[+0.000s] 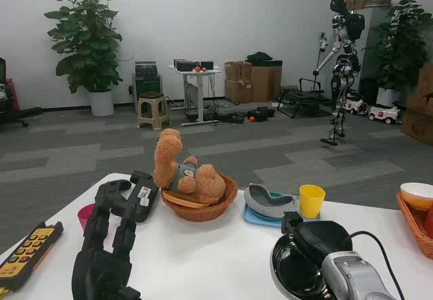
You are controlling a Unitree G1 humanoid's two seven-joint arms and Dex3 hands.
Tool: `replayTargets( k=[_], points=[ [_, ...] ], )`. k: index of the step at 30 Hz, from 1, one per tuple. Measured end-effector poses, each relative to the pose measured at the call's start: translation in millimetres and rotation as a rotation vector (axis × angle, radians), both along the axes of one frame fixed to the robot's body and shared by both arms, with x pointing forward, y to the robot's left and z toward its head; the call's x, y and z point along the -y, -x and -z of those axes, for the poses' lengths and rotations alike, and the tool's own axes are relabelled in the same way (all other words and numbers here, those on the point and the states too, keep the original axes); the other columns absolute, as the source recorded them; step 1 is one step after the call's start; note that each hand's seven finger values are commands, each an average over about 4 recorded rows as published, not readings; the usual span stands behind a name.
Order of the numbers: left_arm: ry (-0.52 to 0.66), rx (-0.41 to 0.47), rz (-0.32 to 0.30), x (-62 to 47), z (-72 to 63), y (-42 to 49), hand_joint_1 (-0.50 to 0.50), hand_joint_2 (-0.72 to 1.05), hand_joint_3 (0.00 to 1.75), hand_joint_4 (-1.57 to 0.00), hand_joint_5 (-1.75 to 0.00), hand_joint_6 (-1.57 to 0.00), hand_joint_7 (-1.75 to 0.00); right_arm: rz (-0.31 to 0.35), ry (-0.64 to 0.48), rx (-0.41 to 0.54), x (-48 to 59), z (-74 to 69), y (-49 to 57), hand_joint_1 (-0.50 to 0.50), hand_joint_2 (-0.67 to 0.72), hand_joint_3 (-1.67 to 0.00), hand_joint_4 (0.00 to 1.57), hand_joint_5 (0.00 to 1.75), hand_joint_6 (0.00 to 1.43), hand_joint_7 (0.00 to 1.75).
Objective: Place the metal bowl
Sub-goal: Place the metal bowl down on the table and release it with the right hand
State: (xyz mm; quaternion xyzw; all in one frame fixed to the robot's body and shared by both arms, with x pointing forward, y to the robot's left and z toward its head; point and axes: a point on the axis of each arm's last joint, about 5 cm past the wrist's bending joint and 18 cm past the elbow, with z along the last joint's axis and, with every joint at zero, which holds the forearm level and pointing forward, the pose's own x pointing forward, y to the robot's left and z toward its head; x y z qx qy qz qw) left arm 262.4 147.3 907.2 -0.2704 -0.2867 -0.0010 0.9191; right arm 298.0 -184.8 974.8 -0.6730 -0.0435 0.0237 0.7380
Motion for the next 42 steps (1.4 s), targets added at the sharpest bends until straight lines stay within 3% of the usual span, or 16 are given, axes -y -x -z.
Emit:
replayTargets(
  k=[13, 16, 23, 33, 42],
  points=[
    [-0.004, 0.0, -0.001, -1.0, -0.1, 0.0, -0.5, -0.72, 0.04, 0.0, 0.0, 0.0, 0.0, -0.017, -0.041, -0.02, -0.9, 1.9, -0.3, 0.08, -0.35, -1.51, 1.11, 0.97, 1.06, 1.05],
    [-0.004, 0.0, -0.001, -1.0, -0.1, 0.0, -0.5, -0.66, 0.0, 0.0, 0.0, 0.0, 0.0, -0.017, -0.041, -0.02, -0.9, 1.9, -0.3, 0.08, -0.35, -1.51, 1.11, 0.97, 1.06, 1.05],
    [-0.005, 0.0, -0.001, -1.0, -0.1, 0.0, -0.5, -0.72, 0.0, 0.0, 0.0, 0.0, 0.0, -0.015, -0.039, -0.024, -0.5, 2.7, -0.5, 0.08, -0.35, -1.51, 1.11, 0.97, 1.06, 1.05],
    [-0.007, -0.002, -0.001, -1.3, 0.7, 0.6, -0.5, -0.72, 0.0, 0.0, 0.0, 0.0, 0.0, 0.043, -0.005, -0.163, 7.4, 28.0, -8.7, 0.08, -0.35, -1.51, 1.13, 0.97, 1.08, 1.05],
    [-0.007, -0.001, -0.003, -1.5, 1.0, 1.0, -0.5, -0.72, 0.0, -0.04, 0.0, 0.0, 0.0, 0.096, 0.007, -0.216, 18.5, 43.5, -18.4, 0.08, -0.35, -1.43, 1.17, 0.97, 1.06, 1.05]
  ],
)
